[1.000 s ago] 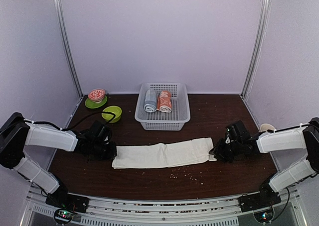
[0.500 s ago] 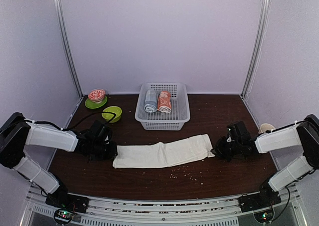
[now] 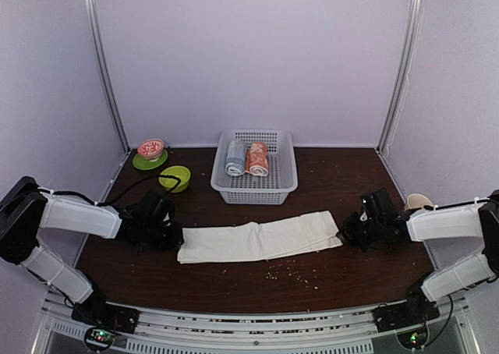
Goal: Roll the towels
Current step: Pick up the towel from the center of the board.
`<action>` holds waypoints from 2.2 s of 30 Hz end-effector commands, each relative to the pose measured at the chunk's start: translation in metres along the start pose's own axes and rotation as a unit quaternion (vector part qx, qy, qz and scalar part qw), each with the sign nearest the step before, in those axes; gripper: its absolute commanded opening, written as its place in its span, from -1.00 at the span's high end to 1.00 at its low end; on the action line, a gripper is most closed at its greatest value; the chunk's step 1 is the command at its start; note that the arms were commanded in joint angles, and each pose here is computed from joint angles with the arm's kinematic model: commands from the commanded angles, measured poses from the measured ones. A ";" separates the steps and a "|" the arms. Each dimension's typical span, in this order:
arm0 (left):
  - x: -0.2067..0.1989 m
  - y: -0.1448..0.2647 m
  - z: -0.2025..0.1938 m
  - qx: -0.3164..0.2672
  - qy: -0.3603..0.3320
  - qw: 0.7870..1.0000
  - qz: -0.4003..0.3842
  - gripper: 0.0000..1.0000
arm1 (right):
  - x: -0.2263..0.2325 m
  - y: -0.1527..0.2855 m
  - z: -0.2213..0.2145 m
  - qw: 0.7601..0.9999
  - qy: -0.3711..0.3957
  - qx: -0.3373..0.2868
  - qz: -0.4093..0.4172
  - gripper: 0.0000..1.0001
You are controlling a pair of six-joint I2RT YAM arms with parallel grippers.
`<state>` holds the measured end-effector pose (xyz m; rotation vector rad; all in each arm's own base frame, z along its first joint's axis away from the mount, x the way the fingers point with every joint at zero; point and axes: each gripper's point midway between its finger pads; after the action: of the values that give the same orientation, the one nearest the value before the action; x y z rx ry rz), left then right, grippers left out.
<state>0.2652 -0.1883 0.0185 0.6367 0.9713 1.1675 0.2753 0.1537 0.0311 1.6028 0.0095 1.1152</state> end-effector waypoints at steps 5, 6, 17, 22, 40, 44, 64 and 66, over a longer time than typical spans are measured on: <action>0.016 -0.001 -0.022 0.039 0.006 0.999 0.023 1.00 | 0.027 0.029 0.004 0.997 0.067 -0.009 0.039 1.00; 0.016 -0.001 -0.023 0.039 0.006 0.999 0.023 1.00 | 0.027 0.030 0.001 0.997 0.072 -0.003 0.040 1.00; 0.015 -0.001 -0.021 0.037 0.004 0.999 0.024 1.00 | -0.032 0.039 -0.025 0.991 0.114 0.057 -0.048 1.00; 0.014 -0.001 -0.020 0.037 0.006 0.999 0.022 1.00 | -0.053 0.031 -0.037 0.987 0.114 0.088 -0.075 1.00; -0.021 0.060 0.033 -0.018 -0.042 0.999 -0.015 0.29 | -0.106 0.041 -0.055 0.955 0.190 0.148 -0.175 1.00; -0.064 0.068 0.048 -0.027 -0.076 0.994 -0.076 0.29 | -0.106 0.046 -0.054 0.955 0.189 0.141 -0.181 1.00; -0.095 -0.020 -0.029 0.080 -0.108 0.985 -0.107 0.73 | -0.057 0.087 -0.010 0.983 0.109 -0.008 -0.150 -0.06; -0.091 -0.020 -0.032 0.079 -0.100 0.986 -0.106 0.76 | -0.063 0.081 -0.014 0.985 0.088 -0.002 -0.148 -0.08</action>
<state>0.2428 -0.2871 0.0201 0.7658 0.9153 0.8219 0.1922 0.1094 0.0600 1.4331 0.4013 1.1110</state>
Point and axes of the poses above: each gripper's point midway between its finger pads, its own y axis back along the fingers, its own x axis along the line the jaws close on, z = x × y, and after that the axes turned 8 degrees about -y, right-handed
